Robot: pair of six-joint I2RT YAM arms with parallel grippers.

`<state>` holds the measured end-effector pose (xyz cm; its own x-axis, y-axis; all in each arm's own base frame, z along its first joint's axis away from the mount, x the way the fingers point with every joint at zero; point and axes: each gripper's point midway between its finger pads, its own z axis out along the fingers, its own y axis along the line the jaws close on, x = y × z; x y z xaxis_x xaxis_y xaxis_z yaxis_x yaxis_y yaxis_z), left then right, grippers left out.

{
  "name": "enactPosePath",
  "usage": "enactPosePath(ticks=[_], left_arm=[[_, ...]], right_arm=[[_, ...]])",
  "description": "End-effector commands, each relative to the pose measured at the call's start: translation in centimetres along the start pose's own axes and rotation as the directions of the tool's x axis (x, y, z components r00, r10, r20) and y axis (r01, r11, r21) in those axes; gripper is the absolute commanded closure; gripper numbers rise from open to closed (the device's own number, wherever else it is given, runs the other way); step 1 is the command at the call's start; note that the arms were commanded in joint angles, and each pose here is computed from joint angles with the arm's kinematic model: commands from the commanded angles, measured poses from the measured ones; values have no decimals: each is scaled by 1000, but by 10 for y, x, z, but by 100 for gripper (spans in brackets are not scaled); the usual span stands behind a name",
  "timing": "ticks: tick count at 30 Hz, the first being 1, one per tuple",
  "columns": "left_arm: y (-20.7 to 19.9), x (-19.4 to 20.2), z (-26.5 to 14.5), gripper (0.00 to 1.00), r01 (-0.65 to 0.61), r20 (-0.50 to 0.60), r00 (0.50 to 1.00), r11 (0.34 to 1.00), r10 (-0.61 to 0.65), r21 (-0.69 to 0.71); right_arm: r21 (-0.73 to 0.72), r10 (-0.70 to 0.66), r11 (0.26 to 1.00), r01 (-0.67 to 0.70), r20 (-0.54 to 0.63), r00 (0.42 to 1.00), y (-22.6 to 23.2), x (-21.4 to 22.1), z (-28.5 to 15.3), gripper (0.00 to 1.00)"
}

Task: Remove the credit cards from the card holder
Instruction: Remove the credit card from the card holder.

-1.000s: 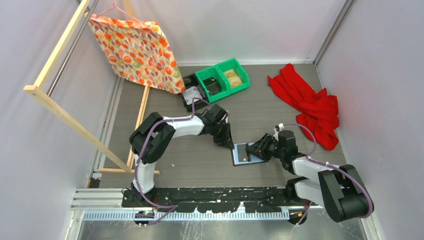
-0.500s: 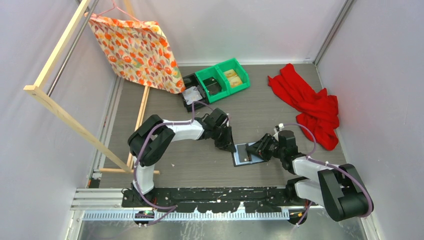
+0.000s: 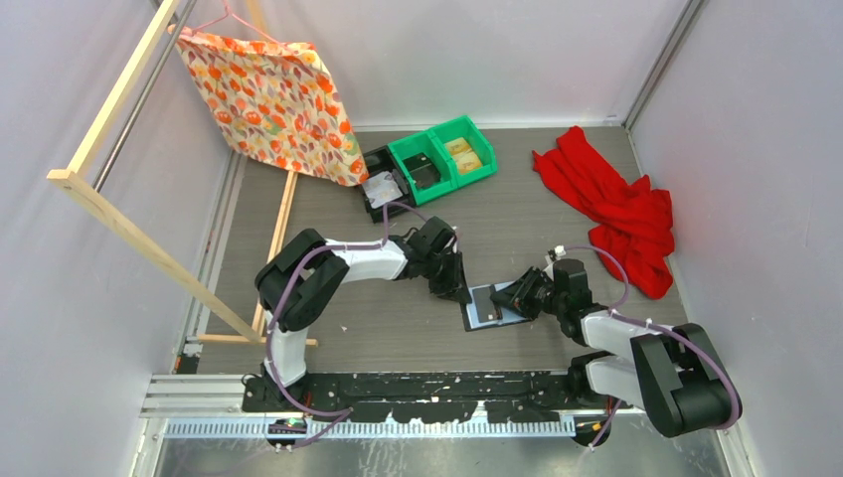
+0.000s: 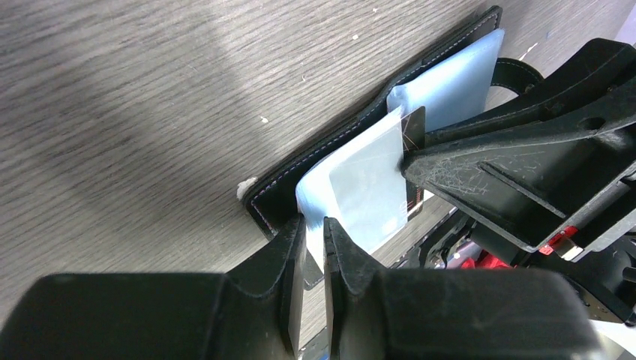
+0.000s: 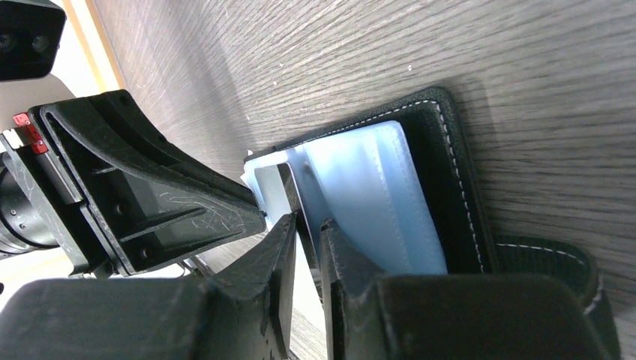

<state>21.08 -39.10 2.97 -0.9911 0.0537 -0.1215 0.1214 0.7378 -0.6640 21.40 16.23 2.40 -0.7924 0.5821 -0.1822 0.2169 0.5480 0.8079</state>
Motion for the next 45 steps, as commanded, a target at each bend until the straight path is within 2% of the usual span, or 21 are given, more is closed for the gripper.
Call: enactPosePath(ticks=[1, 6, 9, 18, 20, 23, 24, 26, 28, 29, 35, 45], left_arm=[[5, 3, 4, 83, -34, -16, 999, 999, 33, -42], [16, 3, 15, 84, -29, -46, 999, 996, 25, -87], [23, 2, 18, 84, -27, -48, 999, 994, 22, -106], [56, 6, 16, 84, -5, -84, 996, 985, -10, -175], [61, 7, 15, 84, -3, -87, 996, 984, -13, -180], [67, 8, 14, 84, -1, -89, 996, 982, -16, -187], [69, 8, 14, 84, -1, -88, 996, 982, -16, -191], [72, 6, 13, 84, 4, -88, 996, 981, -21, -194], [75, 5, 12, 84, 4, -87, 996, 980, -22, -197], [76, 4, 11, 84, 7, -88, 996, 980, -24, -199], [80, -2, 5, 84, -3, -82, 997, 979, -14, -206], [87, -19, -13, 84, -40, -74, 997, 973, 23, -229]], right_arm=[[14, 0, 1000, 0, 22, 1000, -4, -2, -1, 80], [9, -3, 1000, 2, 36, 999, -1, -4, -4, 94], [15, -7, 1000, 6, 43, 999, -1, -4, -6, 96], [20, -1, 1000, 0, 48, 999, -3, -4, -8, 93], [13, -5, 1000, 4, 46, 999, -1, -3, -9, 99], [7, -6, 1000, 6, 40, 999, 0, -2, -9, 99], [7, -7, 1000, 6, 38, 999, 0, -2, -9, 98], [6, -3, 1000, 3, 35, 999, 0, -1, -9, 88], [0, 0, 1000, 0, 30, 1000, 1, -1, -9, 84], [-6, 2, 1000, -2, 25, 1000, 2, 0, -8, 84], [-37, 25, 999, -25, -2, 1000, 4, 4, -4, 99], [-100, 66, 993, -69, -30, 997, 10, 3, 10, 99]])
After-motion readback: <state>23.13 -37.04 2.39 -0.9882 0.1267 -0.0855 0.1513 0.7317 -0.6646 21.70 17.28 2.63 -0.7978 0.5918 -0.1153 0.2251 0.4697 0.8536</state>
